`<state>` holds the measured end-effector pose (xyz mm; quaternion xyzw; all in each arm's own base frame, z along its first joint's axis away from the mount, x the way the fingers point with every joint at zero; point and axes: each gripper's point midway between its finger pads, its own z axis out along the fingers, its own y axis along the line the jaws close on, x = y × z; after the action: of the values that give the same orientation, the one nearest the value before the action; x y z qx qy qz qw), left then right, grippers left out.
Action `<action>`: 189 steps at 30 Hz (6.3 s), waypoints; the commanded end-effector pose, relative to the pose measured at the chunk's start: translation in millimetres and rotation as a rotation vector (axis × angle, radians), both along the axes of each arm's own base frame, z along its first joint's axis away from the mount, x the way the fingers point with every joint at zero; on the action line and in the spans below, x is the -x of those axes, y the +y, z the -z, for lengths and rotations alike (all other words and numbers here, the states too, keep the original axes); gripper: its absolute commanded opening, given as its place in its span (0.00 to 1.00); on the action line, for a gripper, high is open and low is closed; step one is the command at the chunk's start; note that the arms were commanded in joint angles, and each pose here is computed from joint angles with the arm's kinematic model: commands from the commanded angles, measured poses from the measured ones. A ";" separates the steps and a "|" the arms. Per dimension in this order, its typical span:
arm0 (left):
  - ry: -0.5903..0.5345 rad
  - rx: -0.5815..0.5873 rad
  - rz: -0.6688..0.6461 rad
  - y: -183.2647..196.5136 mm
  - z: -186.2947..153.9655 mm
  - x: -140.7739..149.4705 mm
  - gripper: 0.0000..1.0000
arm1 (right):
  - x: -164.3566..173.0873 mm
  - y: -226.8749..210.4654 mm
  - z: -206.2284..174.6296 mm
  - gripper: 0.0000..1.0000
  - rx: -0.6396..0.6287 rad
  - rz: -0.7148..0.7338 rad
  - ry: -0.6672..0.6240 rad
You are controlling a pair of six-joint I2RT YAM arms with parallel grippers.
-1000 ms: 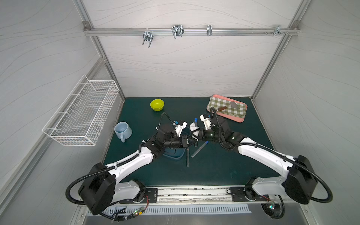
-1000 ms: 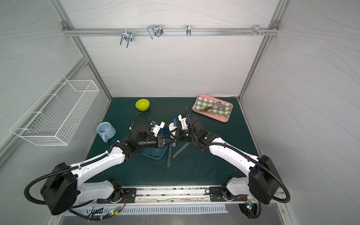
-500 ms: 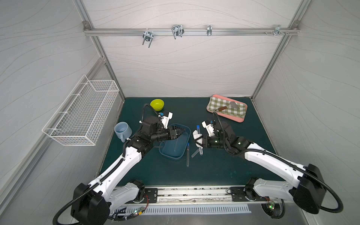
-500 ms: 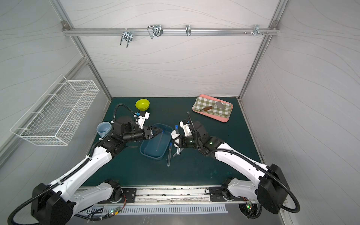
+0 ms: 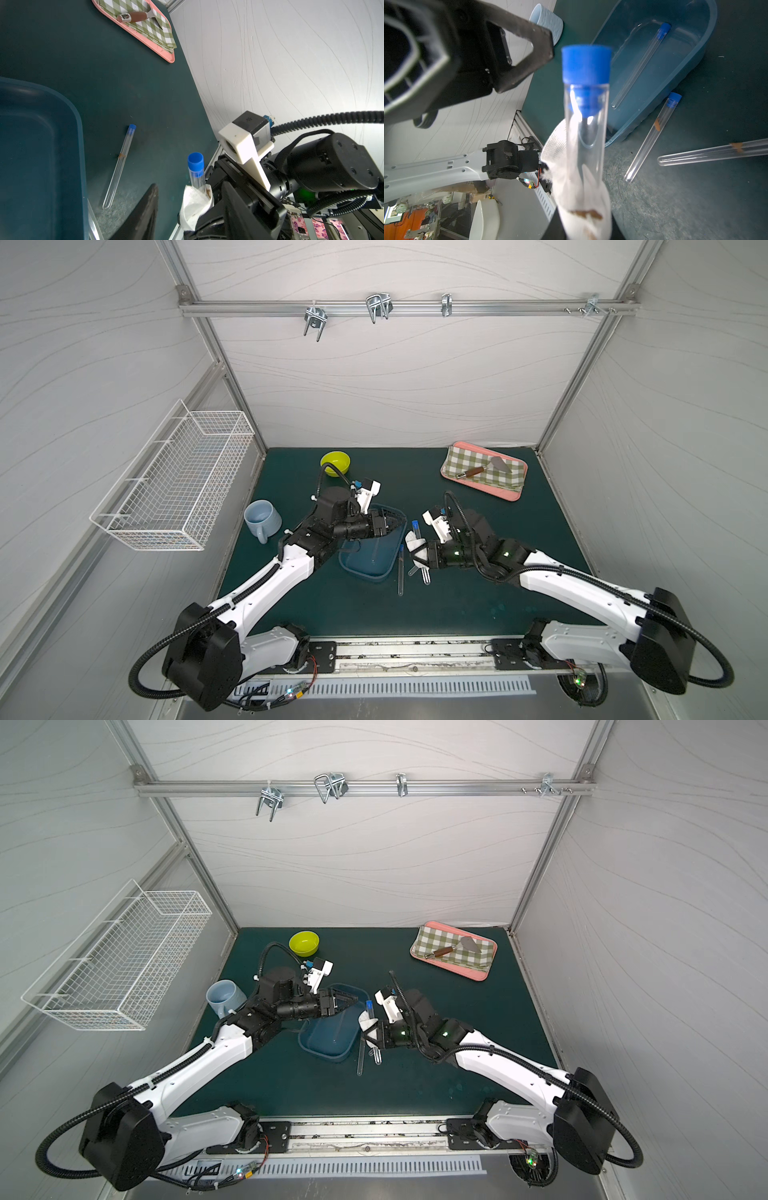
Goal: Wipe the exteriors of test tubes
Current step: Wipe the dirt from the test tube.
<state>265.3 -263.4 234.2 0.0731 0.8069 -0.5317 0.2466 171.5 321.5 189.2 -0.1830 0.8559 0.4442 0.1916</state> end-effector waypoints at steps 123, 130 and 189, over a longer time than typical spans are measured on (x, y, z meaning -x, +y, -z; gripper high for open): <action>-0.005 0.041 -0.026 -8.1 -3.9 -5.0 0.04 | -31.7 44.6 -49.9 0.21 -0.185 -0.130 -0.074; -0.013 0.044 -0.029 -7.6 -7.1 -5.6 0.04 | -15.2 46.8 -40.9 0.20 -0.178 -0.143 -0.043; -0.008 0.061 -0.054 1.6 -7.6 -5.7 0.04 | 8.0 48.5 -27.5 0.36 -0.110 -0.137 -0.040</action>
<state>266.3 -262.8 227.8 0.0435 0.8052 -0.5400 0.2411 163.8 369.6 204.9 -0.2290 0.8195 0.4929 0.1818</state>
